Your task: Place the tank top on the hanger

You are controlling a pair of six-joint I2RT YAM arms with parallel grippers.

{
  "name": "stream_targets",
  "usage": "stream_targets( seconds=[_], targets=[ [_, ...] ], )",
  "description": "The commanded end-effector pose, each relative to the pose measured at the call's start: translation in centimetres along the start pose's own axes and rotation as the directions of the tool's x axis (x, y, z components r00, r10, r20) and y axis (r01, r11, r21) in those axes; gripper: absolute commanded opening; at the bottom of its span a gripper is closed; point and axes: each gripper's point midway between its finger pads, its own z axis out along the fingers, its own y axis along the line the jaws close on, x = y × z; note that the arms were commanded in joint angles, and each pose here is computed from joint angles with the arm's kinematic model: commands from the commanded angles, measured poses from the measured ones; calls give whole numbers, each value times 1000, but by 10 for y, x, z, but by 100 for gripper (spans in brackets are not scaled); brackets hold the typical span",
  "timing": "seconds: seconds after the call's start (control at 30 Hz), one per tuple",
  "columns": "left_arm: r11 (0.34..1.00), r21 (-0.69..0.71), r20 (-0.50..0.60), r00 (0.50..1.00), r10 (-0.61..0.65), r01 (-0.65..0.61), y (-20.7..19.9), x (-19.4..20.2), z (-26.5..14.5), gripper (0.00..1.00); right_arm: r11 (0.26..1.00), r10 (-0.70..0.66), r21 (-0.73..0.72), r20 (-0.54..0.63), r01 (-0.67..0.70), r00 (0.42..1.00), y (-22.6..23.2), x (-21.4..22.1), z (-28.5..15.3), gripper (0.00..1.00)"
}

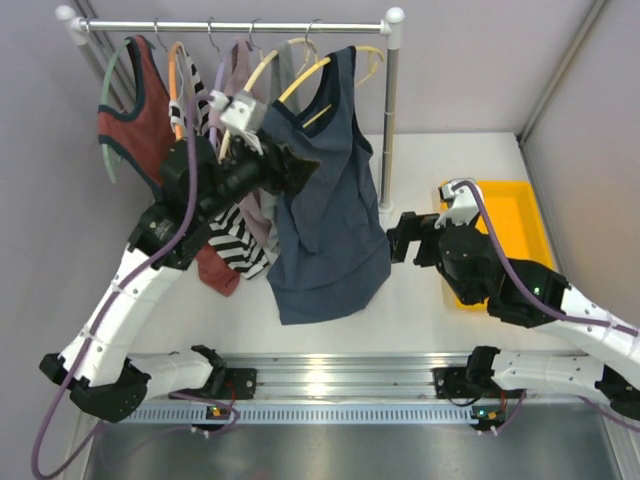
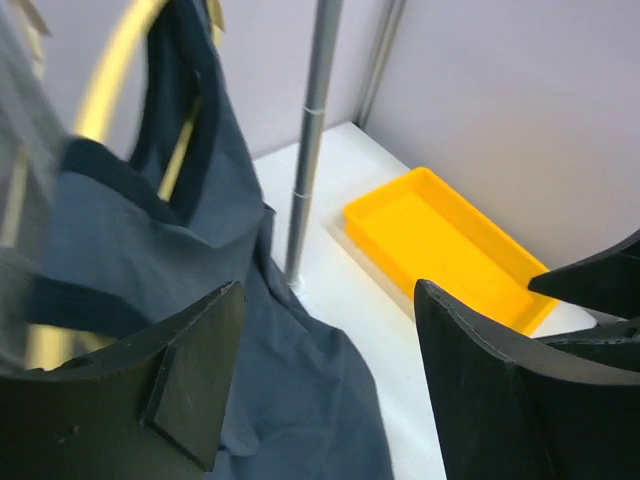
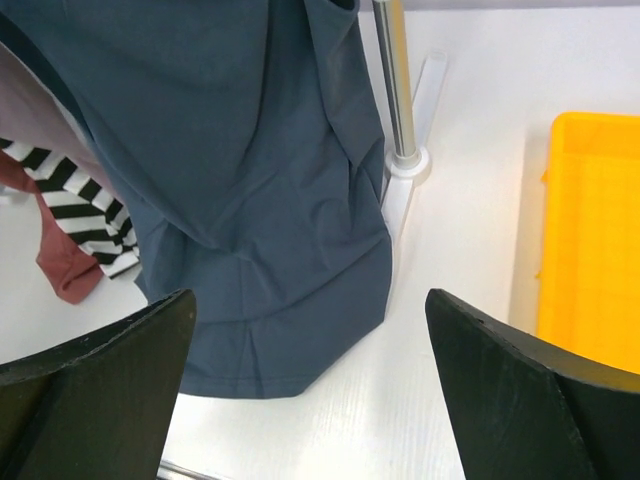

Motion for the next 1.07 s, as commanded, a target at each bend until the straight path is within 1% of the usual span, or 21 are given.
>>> stream_targets(
  seconds=[0.0,0.03,0.07,0.1,0.13,0.17,0.23,0.27,0.3,0.33,0.37,0.4,0.43,0.47,0.6,0.8,0.9,1.03],
  targets=[
    [996,64,-61,996,-64,68,-30,47,20,74,998,45,-39,0,-45,999,8,4,-1,97],
    [995,71,-51,997,-61,65,-37,52,20,74,999,41,-31,-10,-41,999,5,10,-1,97],
    [994,79,-67,995,-69,74,-44,65,20,74,999,40,-29,-17,-41,999,4,15,0,97],
    [991,90,-97,992,-86,95,-54,90,20,74,998,49,-23,-27,-50,998,2,22,1,98],
    [991,93,-115,990,-84,95,-57,103,20,74,998,55,-24,-34,-56,998,1,27,2,98],
    [988,84,-173,979,-112,128,-59,136,19,73,998,60,-28,-42,-61,997,1,33,2,98],
    [983,82,-192,971,-144,162,-62,157,13,73,997,65,-27,-73,-68,995,-2,53,5,100],
    [977,84,-184,966,-179,197,-65,163,12,73,997,66,-26,-84,-69,994,-3,60,5,100],
    [975,72,-233,954,-190,212,-65,192,8,73,996,79,-20,-97,-82,992,-4,68,6,100],
    [969,73,-232,949,-212,235,-67,198,5,73,997,70,-4,-119,-71,990,-9,83,8,100],
    [968,68,-250,943,-220,243,-68,209,2,73,997,75,1,-130,-76,989,-11,90,9,100],
    [967,67,-294,931,-216,246,-71,230,-4,72,996,87,13,-142,-86,986,-13,98,11,100],
    [969,42,-293,930,-222,244,-67,235,-6,72,997,82,26,-156,-79,984,-17,109,12,99],
    [970,28,-317,923,-219,240,-66,249,-10,72,996,85,30,-162,-82,983,-18,114,13,100],
    [968,7,-333,914,-234,250,-61,265,-22,72,997,77,42,-191,-70,979,-20,130,16,100],
    [968,2,-343,910,-234,250,-59,273,-29,72,998,52,53,-209,-41,976,-16,136,22,100],
    [971,4,-349,910,-224,241,-59,272,-30,72,998,50,58,-208,-39,977,-15,135,24,100],
    [975,7,-355,912,-205,222,-57,271,-33,72,996,74,66,-176,-63,982,-18,129,23,100]
  ],
)
